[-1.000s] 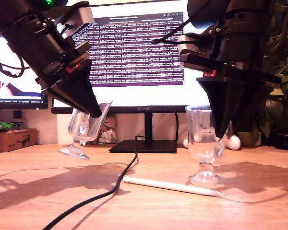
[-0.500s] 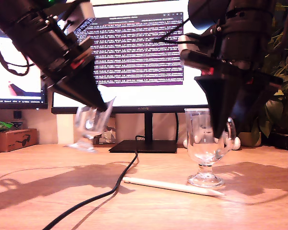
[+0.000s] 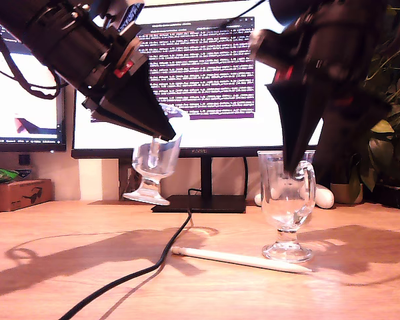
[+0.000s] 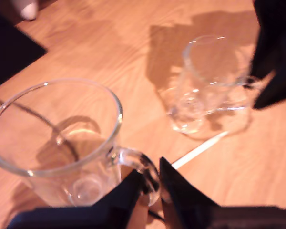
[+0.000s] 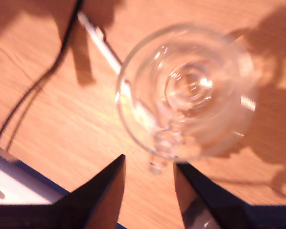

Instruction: Pick the small glass cups in front of you with each of your hands, and place them behind the white pen

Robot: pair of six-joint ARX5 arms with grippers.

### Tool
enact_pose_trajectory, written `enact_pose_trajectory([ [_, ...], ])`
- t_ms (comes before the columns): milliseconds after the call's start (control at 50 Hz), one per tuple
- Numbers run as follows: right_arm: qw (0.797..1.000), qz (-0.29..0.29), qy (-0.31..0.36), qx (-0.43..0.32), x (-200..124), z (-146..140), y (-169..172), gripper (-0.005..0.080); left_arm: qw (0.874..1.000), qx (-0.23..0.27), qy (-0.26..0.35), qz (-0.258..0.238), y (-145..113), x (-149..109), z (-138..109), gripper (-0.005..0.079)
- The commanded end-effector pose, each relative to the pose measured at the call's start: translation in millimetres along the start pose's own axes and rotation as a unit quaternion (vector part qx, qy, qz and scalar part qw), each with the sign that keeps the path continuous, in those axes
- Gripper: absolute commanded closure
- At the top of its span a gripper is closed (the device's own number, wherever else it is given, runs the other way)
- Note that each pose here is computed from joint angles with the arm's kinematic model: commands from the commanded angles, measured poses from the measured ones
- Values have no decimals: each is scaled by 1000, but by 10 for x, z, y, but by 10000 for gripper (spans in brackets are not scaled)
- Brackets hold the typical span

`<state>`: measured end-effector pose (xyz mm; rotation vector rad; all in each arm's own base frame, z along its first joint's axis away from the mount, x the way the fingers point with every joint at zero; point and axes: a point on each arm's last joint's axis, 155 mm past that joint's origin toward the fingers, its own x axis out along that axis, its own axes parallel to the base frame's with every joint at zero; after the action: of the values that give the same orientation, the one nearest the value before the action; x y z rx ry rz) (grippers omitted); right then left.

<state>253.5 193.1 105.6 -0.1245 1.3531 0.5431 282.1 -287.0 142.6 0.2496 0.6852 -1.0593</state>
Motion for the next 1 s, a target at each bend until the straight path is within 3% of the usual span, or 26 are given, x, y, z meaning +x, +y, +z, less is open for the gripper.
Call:
enact_pose_trajectory([
  [0, 1000, 0, -19, 3, -103, 79, -35, 446, 1000, 10, -15, -6, -38, 0, 113, 763],
  [260, 999, -7, -21, 25, -192, 46, -184, 404, 999, 18, -21, -22, -90, 50, 136, 763],
  [580, 998, -15, -39, 51, -330, 57, -372, 334, 997, 42, -25, -62, -137, 308, 83, 763],
  [980, 995, -29, -42, 91, -402, 29, -692, 330, 990, 72, -66, -98, -313, 431, 254, 763],
])
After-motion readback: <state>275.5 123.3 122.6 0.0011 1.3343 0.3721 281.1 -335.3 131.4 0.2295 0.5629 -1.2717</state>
